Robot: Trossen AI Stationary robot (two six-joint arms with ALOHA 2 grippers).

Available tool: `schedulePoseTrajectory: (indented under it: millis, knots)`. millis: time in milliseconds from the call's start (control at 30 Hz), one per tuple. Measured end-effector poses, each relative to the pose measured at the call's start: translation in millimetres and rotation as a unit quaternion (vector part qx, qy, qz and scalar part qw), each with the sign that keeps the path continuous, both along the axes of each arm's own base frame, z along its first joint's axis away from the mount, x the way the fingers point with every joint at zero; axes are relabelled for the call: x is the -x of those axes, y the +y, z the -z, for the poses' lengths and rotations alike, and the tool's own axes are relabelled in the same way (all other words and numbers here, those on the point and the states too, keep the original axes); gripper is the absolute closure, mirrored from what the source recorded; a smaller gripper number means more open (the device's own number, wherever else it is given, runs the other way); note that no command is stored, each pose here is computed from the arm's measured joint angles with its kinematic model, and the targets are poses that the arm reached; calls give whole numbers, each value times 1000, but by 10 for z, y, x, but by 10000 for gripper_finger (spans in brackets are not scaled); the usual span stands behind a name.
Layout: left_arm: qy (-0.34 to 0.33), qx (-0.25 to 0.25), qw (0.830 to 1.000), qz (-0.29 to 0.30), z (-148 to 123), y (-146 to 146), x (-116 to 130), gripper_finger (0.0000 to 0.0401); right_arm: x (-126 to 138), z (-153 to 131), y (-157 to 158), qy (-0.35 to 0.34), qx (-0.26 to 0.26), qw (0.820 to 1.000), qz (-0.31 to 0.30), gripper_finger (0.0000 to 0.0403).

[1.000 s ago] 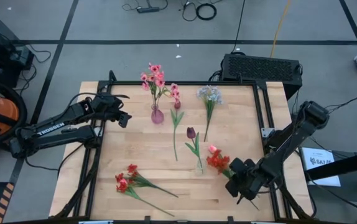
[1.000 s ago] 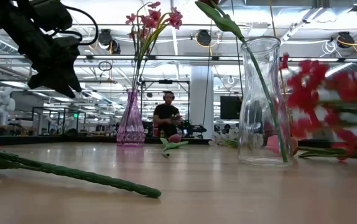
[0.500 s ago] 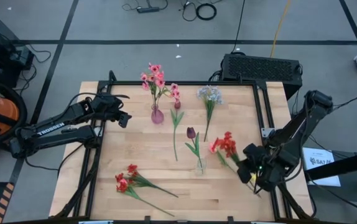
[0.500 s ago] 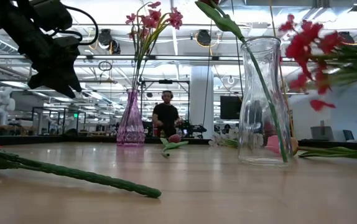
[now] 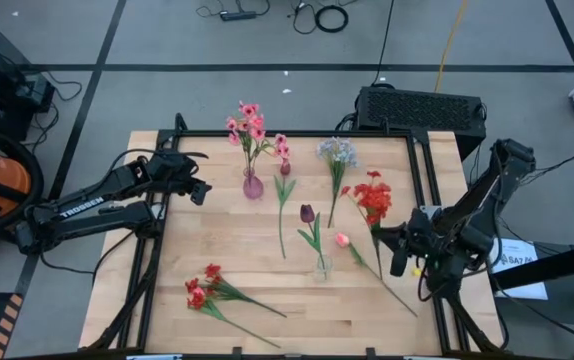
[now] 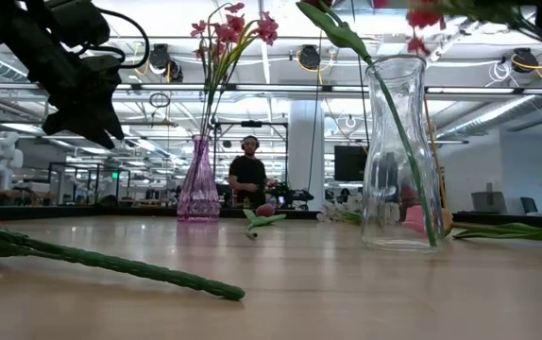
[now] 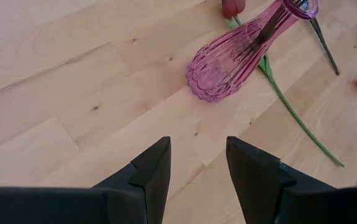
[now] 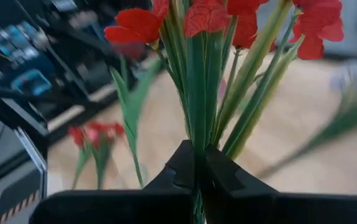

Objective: Sort flowers into vase by color
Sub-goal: Put the right red flowers into the transparent flower vase

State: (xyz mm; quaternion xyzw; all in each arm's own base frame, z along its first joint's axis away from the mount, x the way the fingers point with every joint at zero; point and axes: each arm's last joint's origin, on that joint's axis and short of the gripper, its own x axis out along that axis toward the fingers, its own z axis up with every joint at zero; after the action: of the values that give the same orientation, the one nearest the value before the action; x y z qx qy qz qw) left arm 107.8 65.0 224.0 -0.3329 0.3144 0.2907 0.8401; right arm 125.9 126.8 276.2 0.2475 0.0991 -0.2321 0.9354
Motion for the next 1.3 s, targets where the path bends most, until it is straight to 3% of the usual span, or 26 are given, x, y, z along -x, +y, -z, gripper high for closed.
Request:
schedulePoseTrajectory:
  millis: [467,867,1167,1300]
  knots:
    - [-18,-14,1000,-3,-31,18,-25,240,-121,-493,143,-70,133,988,-40,402]
    - [-27,-15,999,-8,-43,25,-35,240,-372,-651,146,-99,185,965,-157,402]
    - [-29,-10,999,-13,-42,25,-34,240,-619,-539,54,-215,234,929,-188,402]
    - [-28,-10,999,-13,-42,24,-34,240,-654,-371,-29,-236,240,926,-170,402]
